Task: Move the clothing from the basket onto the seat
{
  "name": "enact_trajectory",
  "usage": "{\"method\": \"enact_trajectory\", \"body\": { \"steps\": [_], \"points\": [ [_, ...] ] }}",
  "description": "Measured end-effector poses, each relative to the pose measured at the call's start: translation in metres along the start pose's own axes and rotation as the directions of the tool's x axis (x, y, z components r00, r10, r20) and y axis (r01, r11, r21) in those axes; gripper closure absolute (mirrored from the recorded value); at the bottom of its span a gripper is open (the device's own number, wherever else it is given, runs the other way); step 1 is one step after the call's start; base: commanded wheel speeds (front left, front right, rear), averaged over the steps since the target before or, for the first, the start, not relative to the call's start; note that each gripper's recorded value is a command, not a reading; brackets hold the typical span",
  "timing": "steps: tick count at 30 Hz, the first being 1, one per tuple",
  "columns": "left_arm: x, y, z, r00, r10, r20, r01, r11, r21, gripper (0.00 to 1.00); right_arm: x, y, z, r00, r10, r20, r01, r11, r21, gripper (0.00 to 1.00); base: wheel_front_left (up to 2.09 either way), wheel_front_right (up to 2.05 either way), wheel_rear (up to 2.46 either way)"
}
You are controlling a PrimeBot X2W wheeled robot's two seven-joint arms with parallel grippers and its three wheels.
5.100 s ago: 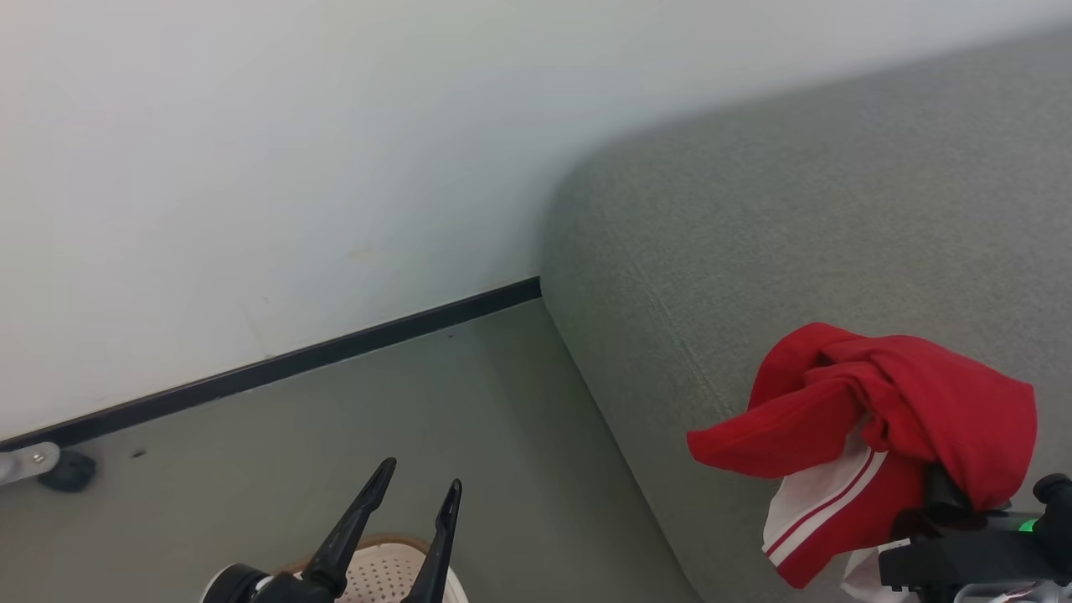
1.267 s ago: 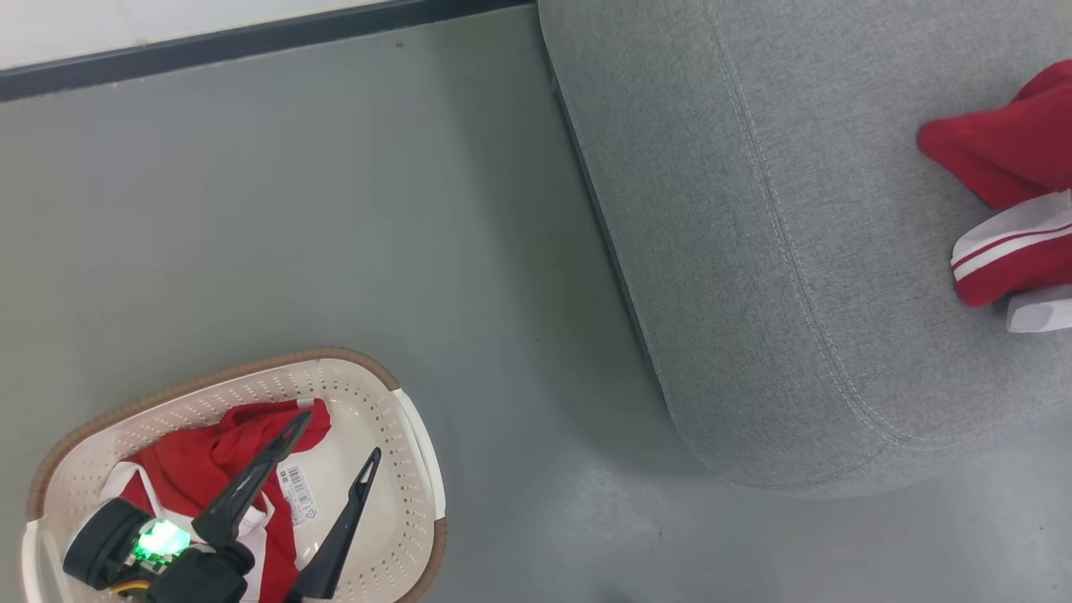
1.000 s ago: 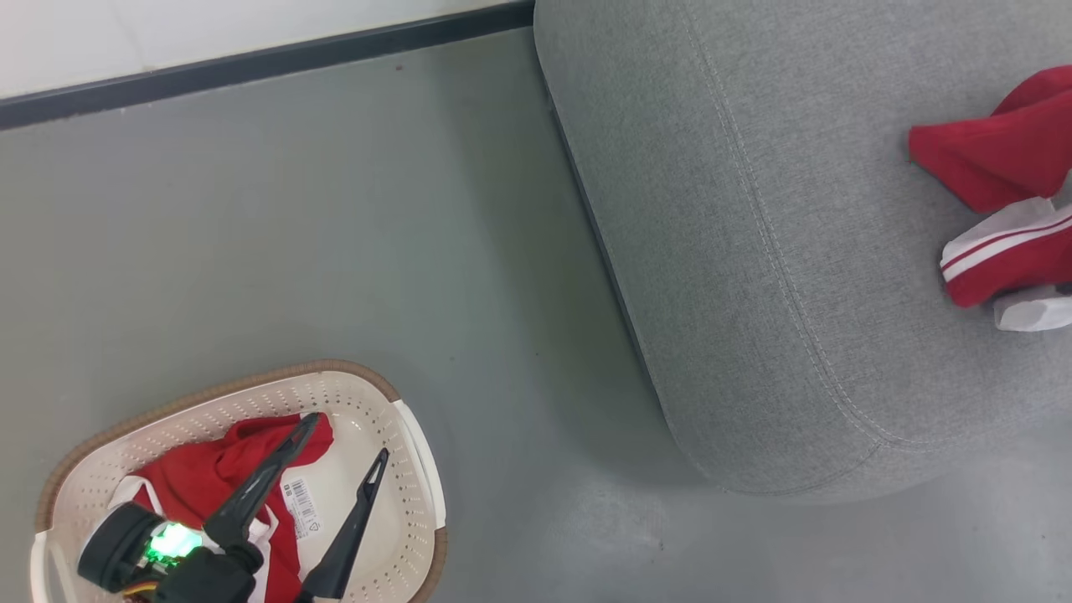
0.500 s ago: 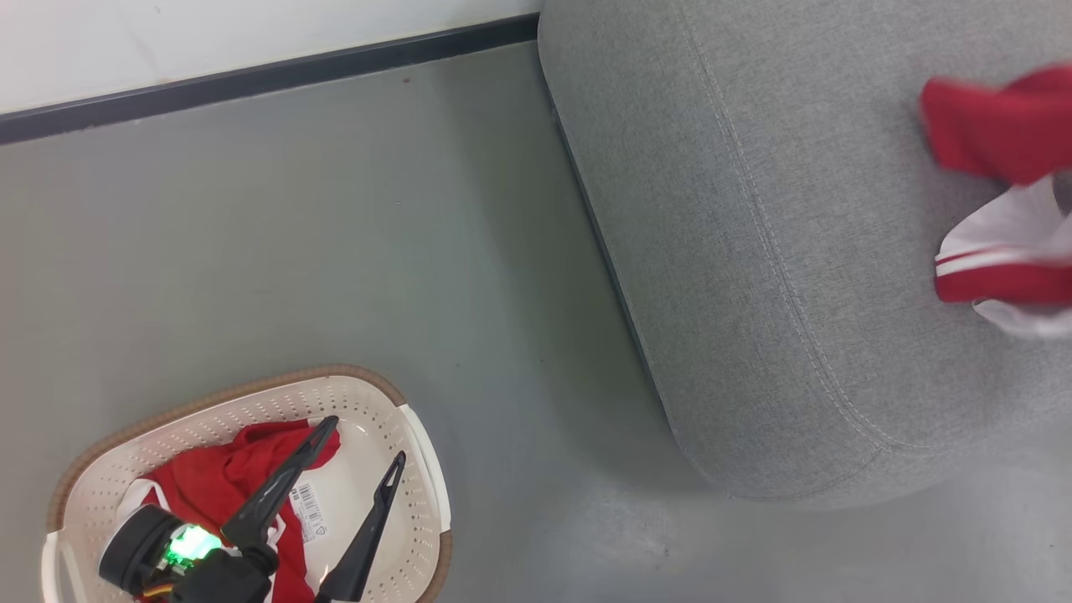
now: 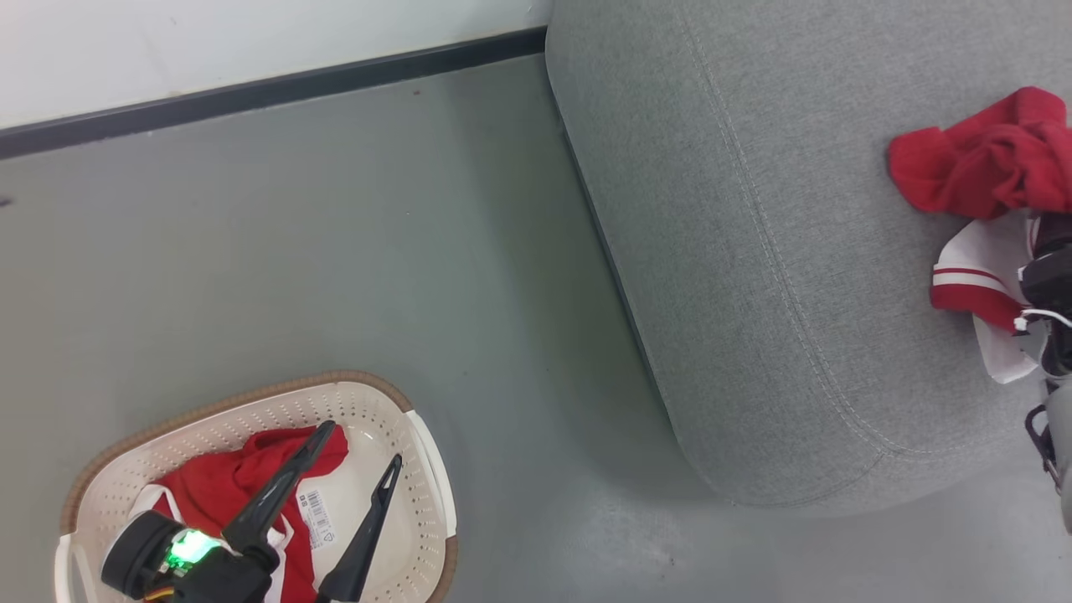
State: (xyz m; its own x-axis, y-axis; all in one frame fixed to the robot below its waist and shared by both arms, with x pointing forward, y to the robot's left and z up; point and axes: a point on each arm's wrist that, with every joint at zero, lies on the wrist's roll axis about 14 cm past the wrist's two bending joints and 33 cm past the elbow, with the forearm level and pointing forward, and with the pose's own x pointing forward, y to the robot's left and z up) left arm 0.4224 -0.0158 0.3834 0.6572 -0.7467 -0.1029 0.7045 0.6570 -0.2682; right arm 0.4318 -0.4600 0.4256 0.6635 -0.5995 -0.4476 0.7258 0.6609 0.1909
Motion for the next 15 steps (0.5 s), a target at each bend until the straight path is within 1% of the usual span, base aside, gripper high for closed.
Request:
{"method": "enact_trajectory", "body": {
  "steps": [4,8,15],
  "points": [
    [0.001,-0.004,0.005,1.000,0.001,0.013,-0.001,1.000,-0.018,0.00,-0.004,0.006,0.003,1.000,0.021,0.016,-0.021,1.000,-0.002,0.00,0.00,0.00,0.00],
    [0.002,-0.009,0.011,1.000,0.003,0.026,-0.002,1.000,-0.025,0.00,-0.010,0.006,0.008,0.998,0.044,0.049,-0.039,0.994,-0.099,0.00,0.00,0.00,0.00],
    [0.005,-0.019,0.020,0.999,0.003,0.051,-0.001,0.999,-0.042,0.00,-0.027,-0.011,-0.012,0.998,0.056,0.021,-0.048,0.964,-0.262,0.00,0.00,0.00,0.00]
  ]
}}
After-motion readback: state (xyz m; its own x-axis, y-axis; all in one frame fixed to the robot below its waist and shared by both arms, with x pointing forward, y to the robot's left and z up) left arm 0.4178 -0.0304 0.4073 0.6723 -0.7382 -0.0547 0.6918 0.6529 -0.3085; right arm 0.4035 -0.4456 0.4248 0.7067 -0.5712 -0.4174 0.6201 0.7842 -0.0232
